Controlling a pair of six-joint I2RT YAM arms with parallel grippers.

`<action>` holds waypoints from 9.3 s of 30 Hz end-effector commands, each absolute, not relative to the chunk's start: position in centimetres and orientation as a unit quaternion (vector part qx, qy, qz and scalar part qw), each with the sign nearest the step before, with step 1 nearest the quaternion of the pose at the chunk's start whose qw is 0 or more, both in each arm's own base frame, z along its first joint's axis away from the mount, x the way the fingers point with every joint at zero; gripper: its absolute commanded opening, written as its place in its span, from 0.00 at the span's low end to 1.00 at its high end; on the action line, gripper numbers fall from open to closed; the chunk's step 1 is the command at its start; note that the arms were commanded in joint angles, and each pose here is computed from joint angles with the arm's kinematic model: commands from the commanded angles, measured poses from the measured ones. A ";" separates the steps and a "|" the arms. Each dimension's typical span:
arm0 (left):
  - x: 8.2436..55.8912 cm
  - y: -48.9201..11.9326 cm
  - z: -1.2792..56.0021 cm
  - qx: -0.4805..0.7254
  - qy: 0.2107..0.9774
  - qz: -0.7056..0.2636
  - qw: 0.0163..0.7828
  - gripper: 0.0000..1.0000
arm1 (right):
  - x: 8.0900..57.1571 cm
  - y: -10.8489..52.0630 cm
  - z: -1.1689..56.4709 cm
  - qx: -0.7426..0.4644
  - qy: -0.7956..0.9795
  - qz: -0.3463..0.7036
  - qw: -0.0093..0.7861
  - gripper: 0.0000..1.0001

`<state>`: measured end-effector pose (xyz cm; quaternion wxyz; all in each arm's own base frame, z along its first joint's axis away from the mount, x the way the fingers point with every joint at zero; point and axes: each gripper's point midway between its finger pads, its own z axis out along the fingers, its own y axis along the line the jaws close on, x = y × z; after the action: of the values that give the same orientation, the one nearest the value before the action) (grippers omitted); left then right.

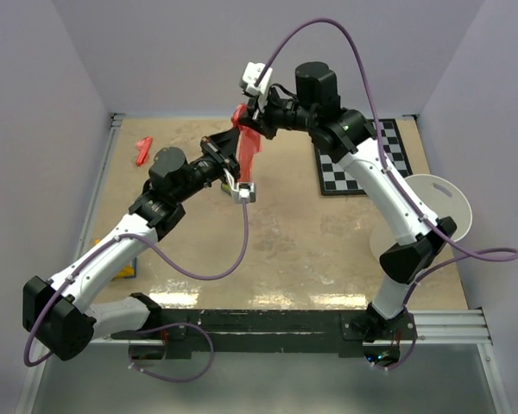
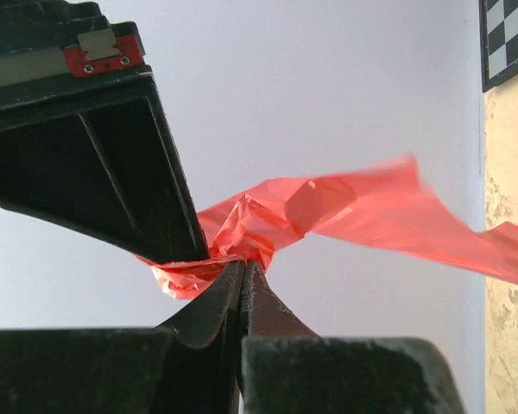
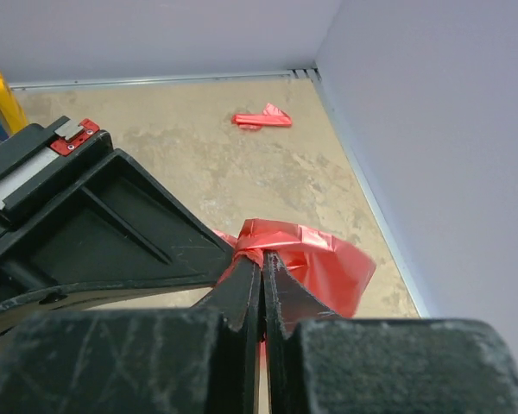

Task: Put the trash bags into the trash bin

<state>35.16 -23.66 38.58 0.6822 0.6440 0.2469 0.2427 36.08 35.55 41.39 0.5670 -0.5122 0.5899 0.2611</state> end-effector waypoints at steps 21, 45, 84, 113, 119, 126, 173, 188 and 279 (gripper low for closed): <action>32.6 -24.5 44.8 0.577 0.178 0.234 0.762 0.00 | 37.2 33.7 37.6 -0.479 0.640 0.234 0.554 0.00; 35.0 -24.2 43.9 0.602 0.195 0.281 0.722 0.00 | 32.8 34.7 40.4 -0.510 0.592 0.287 0.554 0.00; 33.9 -24.4 44.2 0.609 0.167 0.260 0.731 0.00 | 33.0 35.9 39.8 -0.521 0.585 0.296 0.546 0.00; 36.3 -22.9 40.1 0.623 0.235 0.272 0.694 0.00 | 34.0 35.1 40.7 -0.520 0.585 0.253 0.569 0.00; 35.4 -22.1 41.5 0.609 0.234 0.275 0.706 0.00 | 36.8 32.7 39.9 -0.485 0.623 0.214 0.575 0.17; 35.0 -22.0 41.2 0.607 0.235 0.272 0.709 0.00 | 36.4 32.5 42.0 -0.488 0.605 0.215 0.591 0.54; 38.5 -22.7 40.8 0.621 0.223 0.313 0.683 0.00 | 30.1 36.6 41.6 -0.601 0.509 0.286 0.547 0.00; 30.8 -25.3 41.6 0.641 0.145 0.202 0.726 0.00 | 36.1 35.9 39.3 -0.544 0.574 0.217 0.572 0.00; 37.3 -22.4 40.1 0.598 0.265 0.266 0.708 0.00 | 32.8 37.6 43.6 -0.524 0.533 0.292 0.596 0.00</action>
<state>36.72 -23.30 39.14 0.6976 0.6196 0.2565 0.2523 37.32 35.47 39.20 0.5862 -0.4963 0.5997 0.2245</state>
